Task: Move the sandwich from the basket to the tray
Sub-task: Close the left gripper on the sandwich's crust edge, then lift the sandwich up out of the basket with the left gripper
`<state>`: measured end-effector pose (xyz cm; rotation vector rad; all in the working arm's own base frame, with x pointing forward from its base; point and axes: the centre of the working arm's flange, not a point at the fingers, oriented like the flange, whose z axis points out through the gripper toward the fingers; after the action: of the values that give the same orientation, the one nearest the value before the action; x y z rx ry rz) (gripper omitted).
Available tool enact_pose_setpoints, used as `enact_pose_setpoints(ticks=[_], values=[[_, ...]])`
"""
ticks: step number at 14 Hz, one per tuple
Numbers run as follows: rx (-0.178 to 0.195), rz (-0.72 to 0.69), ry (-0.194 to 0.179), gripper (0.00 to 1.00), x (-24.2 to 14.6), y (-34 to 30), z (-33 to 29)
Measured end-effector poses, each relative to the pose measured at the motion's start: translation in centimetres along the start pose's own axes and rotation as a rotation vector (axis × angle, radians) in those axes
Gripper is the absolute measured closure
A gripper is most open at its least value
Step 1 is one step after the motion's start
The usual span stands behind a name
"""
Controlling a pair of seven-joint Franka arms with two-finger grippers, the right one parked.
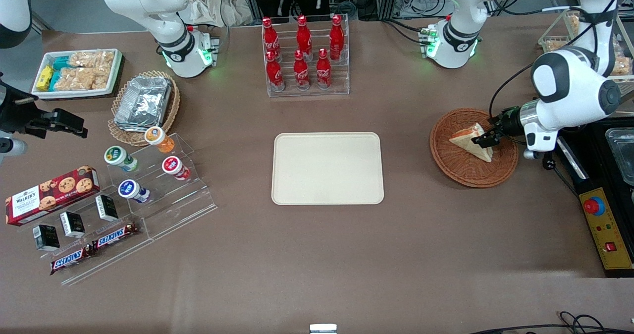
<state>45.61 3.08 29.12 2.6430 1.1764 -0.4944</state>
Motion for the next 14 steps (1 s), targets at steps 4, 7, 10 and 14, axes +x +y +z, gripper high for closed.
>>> enact_pose_setpoints(ticks=[4,7,10,14], values=[[-0.010,-0.066,-0.042,0.00,1.4,-0.7,2.6],[-0.012,-0.126,-0.064,0.01,2.2,-1.0,4.4],[-0.004,-0.159,-0.073,0.05,2.7,-1.2,5.7],[-0.002,-0.174,-0.080,0.09,2.9,-1.3,6.3]])
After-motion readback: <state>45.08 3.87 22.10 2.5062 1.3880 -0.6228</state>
